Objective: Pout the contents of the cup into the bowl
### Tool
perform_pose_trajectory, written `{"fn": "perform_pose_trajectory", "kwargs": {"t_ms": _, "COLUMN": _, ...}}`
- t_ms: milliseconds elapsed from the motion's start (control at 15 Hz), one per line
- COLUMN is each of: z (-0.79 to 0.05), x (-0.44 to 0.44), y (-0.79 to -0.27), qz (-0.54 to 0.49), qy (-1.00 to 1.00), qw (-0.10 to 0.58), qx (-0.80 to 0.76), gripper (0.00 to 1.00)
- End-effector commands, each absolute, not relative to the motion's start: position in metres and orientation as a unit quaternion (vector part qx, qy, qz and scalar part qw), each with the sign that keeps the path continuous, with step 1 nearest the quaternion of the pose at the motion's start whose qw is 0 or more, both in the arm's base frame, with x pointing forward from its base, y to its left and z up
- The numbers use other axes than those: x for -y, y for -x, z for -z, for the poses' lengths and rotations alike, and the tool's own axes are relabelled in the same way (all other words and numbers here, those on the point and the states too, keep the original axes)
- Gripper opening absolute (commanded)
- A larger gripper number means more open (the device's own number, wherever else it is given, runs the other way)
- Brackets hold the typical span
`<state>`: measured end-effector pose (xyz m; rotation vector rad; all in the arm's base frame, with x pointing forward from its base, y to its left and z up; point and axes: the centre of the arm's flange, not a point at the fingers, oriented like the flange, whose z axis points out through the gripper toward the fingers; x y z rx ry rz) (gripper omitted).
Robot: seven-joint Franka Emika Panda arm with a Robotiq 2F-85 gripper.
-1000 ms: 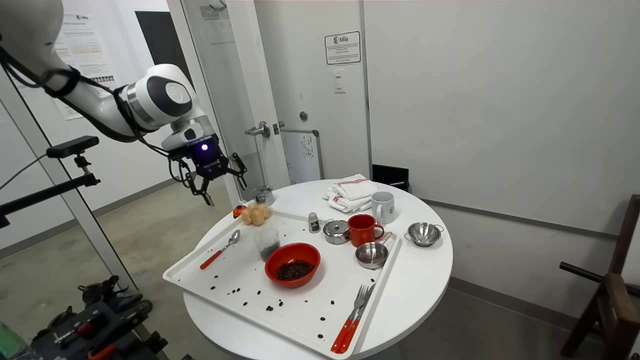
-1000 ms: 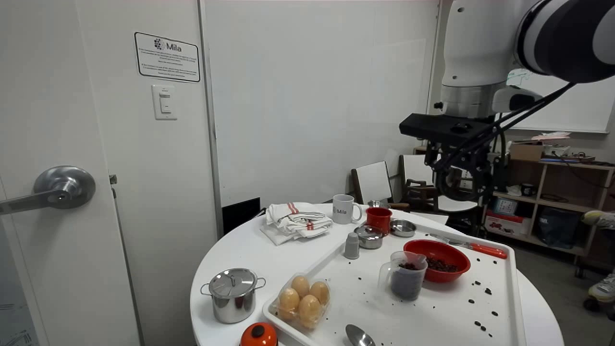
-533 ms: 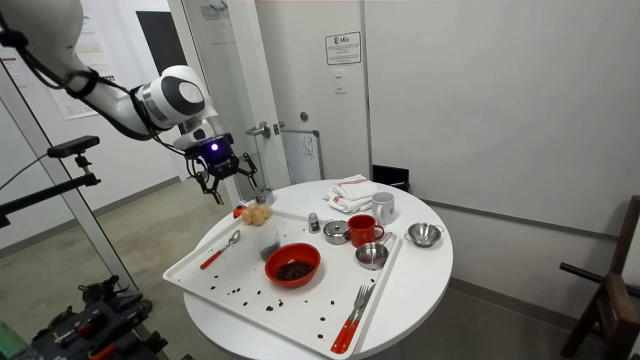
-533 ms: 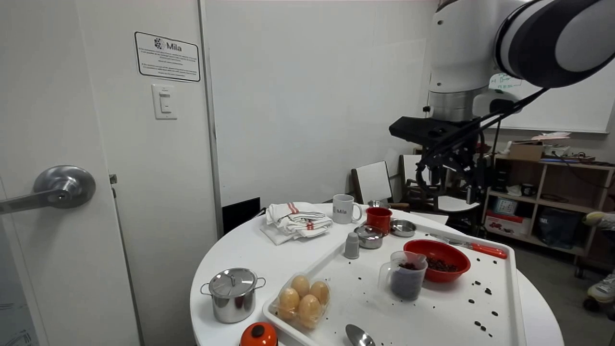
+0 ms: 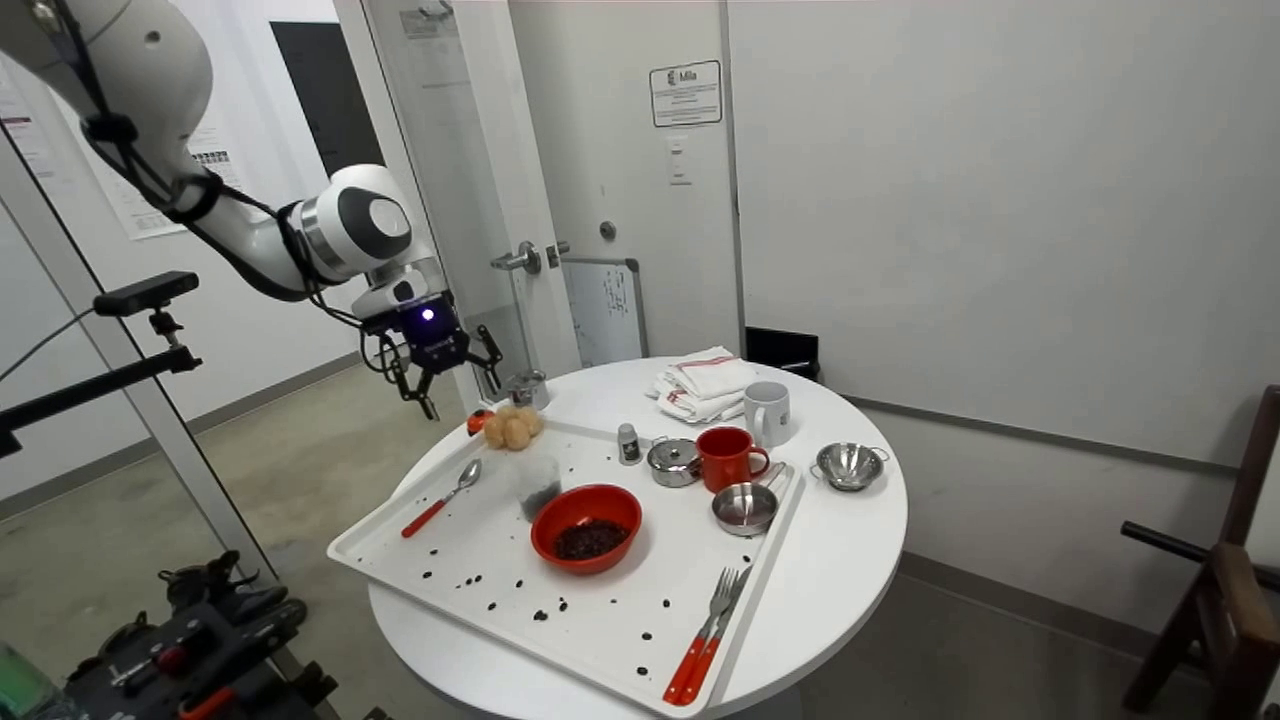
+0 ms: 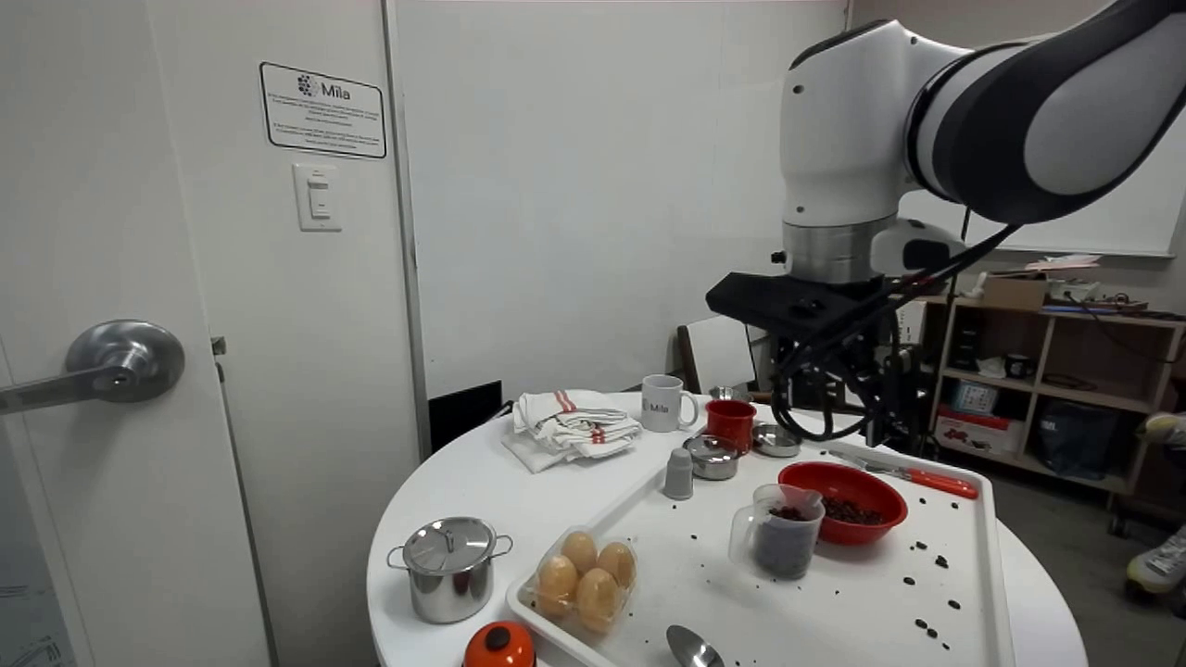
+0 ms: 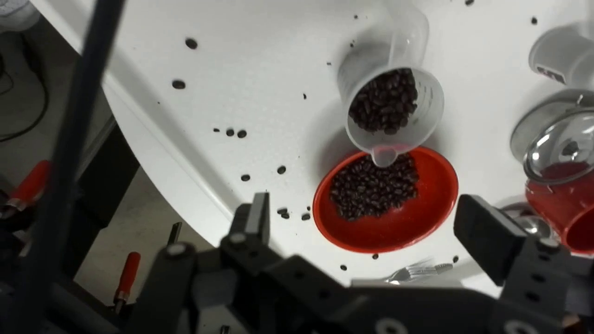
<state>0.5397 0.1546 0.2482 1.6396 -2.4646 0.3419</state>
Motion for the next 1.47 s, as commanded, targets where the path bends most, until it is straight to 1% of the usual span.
{"fn": "perform_pose_trajectory", "kwargs": {"t_ms": 0, "z": -0.232, "x": -0.172, "y": -0.563, "qz": -0.083, "qy": -0.592, "qw": 0.069, "qx": 0.799, "gripper": 1.00}}
{"fn": "perform_pose_trajectory", "kwargs": {"t_ms": 200, "z": -0.219, "x": -0.173, "y": -0.571, "qz": -0.073, "qy": -0.619, "qw": 0.067, "qx": 0.779, "gripper": 1.00}}
{"fn": "perform_pose_trajectory", "kwargs": {"t_ms": 267, "z": -0.226, "x": -0.173, "y": -0.554, "qz": -0.087, "qy": -0.603, "qw": 0.071, "qx": 0.790, "gripper": 1.00}}
{"fn": "perform_pose_trajectory", "kwargs": {"t_ms": 600, "z": -0.220, "x": -0.169, "y": -0.555, "qz": -0.090, "qy": -0.601, "qw": 0.072, "qx": 0.791, "gripper": 1.00}}
{"fn": "perform_pose_trajectory", "kwargs": {"t_ms": 1400, "z": -0.170, "x": -0.151, "y": -0.582, "qz": -0.080, "qy": -0.585, "qw": 0.095, "qx": 0.802, "gripper": 1.00}}
